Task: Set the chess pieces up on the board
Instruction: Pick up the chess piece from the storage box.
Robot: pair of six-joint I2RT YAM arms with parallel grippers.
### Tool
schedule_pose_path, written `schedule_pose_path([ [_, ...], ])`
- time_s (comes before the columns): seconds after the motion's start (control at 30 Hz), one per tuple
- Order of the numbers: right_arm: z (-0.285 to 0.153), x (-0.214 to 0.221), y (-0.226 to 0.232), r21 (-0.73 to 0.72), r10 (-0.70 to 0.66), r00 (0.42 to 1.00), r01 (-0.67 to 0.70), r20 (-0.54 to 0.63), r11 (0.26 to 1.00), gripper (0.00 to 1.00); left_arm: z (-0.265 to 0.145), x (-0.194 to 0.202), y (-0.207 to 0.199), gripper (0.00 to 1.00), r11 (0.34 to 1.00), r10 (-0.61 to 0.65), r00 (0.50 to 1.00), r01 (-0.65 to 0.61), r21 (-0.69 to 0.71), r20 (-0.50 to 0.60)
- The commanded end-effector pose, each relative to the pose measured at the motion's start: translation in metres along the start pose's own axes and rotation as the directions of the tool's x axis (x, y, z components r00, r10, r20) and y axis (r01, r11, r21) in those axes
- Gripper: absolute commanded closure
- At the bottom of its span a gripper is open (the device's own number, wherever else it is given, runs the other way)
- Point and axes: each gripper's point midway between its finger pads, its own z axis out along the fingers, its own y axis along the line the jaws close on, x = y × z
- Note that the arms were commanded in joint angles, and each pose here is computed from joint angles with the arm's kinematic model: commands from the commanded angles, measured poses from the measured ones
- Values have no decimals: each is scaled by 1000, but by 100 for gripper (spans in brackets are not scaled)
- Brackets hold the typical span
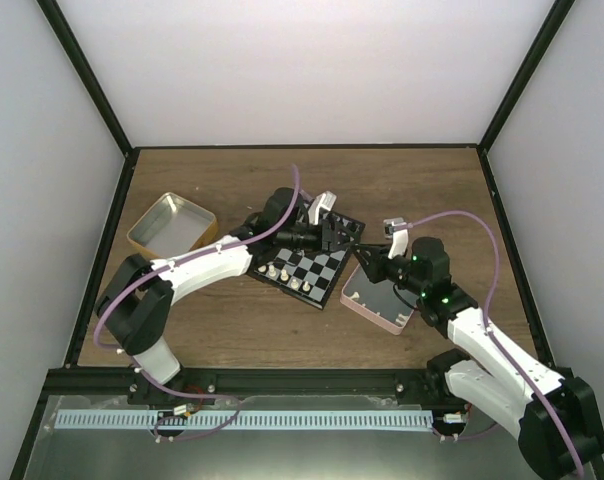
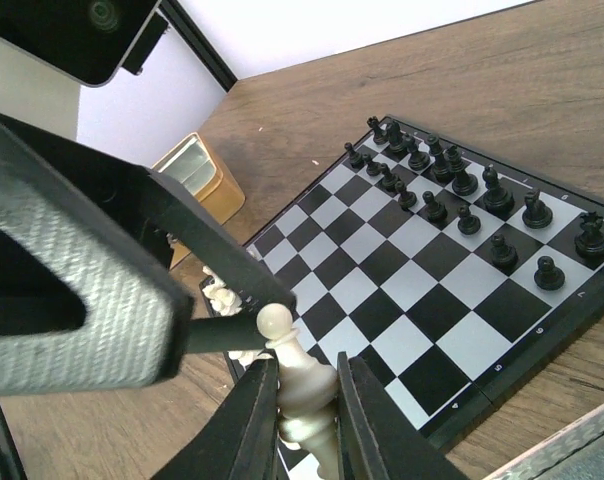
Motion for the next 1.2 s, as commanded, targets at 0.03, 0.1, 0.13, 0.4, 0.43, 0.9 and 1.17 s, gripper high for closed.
schedule_pose_path([
  [0.03,-1,-2,8,-36,-31,999,32,10,999,84,2,-15,2,57,999,5,998,-3,-36,58],
  [0.1,-1,-2,8,-35,-31,999,31,10,999,84,3,-18,4,59,999,5,998,-2,-45,68],
  [0.13,-1,-2,8,-34,-31,999,32,11,999,84,4,-18,5,60,999,3,998,0,-47,68],
  [0.4,0,-3,5,-17,-28,1000,28,10,999,84,7,-9,2,66,1000,-5,1000,6,-15,26],
  [0.43,0,-4,5,-14,-29,1000,29,13,999,84,7,-7,2,67,1000,-5,1000,5,-14,22],
  [0.9,2,-9,7,-21,-32,999,33,11,999,84,10,1,14,74,998,1,1000,0,-59,3],
  [1.17,2,-8,9,-30,-26,1000,26,8,999,85,11,1,20,79,997,6,1000,-6,-81,1],
])
